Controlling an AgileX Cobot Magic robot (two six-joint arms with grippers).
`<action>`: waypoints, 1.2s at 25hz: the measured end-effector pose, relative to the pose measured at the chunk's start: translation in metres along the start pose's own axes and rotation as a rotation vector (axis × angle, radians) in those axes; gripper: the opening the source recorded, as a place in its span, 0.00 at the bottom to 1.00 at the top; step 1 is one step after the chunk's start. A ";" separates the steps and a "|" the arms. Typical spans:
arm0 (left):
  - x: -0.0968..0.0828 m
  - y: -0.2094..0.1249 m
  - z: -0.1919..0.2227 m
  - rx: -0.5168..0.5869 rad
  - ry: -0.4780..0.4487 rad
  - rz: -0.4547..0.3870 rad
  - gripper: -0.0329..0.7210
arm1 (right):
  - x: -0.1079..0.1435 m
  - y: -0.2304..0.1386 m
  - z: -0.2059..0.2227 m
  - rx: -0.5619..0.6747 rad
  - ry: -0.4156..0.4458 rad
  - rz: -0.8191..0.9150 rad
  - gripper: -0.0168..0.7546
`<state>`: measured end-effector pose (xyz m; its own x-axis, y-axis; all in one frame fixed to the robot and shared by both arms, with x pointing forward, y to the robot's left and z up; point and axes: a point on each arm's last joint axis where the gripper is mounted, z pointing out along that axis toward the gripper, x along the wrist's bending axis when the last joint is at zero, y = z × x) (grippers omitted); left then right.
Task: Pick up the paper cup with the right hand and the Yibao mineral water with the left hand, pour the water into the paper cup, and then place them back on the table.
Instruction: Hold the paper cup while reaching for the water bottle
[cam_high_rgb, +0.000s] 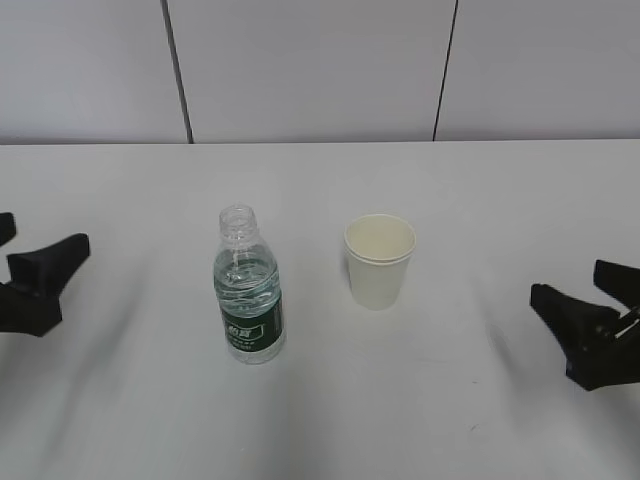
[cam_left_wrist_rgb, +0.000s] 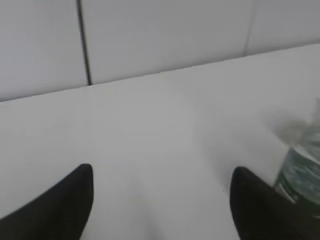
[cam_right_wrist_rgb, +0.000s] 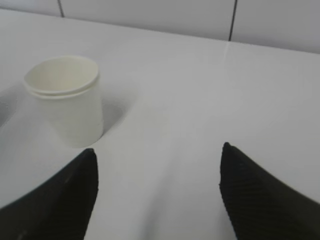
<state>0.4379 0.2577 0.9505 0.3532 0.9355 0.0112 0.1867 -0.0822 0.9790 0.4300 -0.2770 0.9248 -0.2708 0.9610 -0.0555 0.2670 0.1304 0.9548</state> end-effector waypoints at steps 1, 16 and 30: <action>-0.003 -0.004 0.004 0.000 -0.041 0.013 0.73 | 0.002 -0.007 0.004 0.021 0.026 -0.001 0.79; -0.034 -0.076 0.025 0.240 -0.456 0.023 0.72 | 0.015 -0.051 0.052 0.122 0.288 -0.130 0.79; -0.050 -0.070 0.053 0.180 -0.560 0.085 0.87 | 0.017 -0.036 0.103 0.018 0.412 -0.125 0.90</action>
<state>0.4558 0.1981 0.8706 0.7947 0.6031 -0.0687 0.2713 -0.2517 0.9290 0.5108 -0.2403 0.8596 -0.6477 0.7605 -0.0460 0.2234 0.2473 0.9428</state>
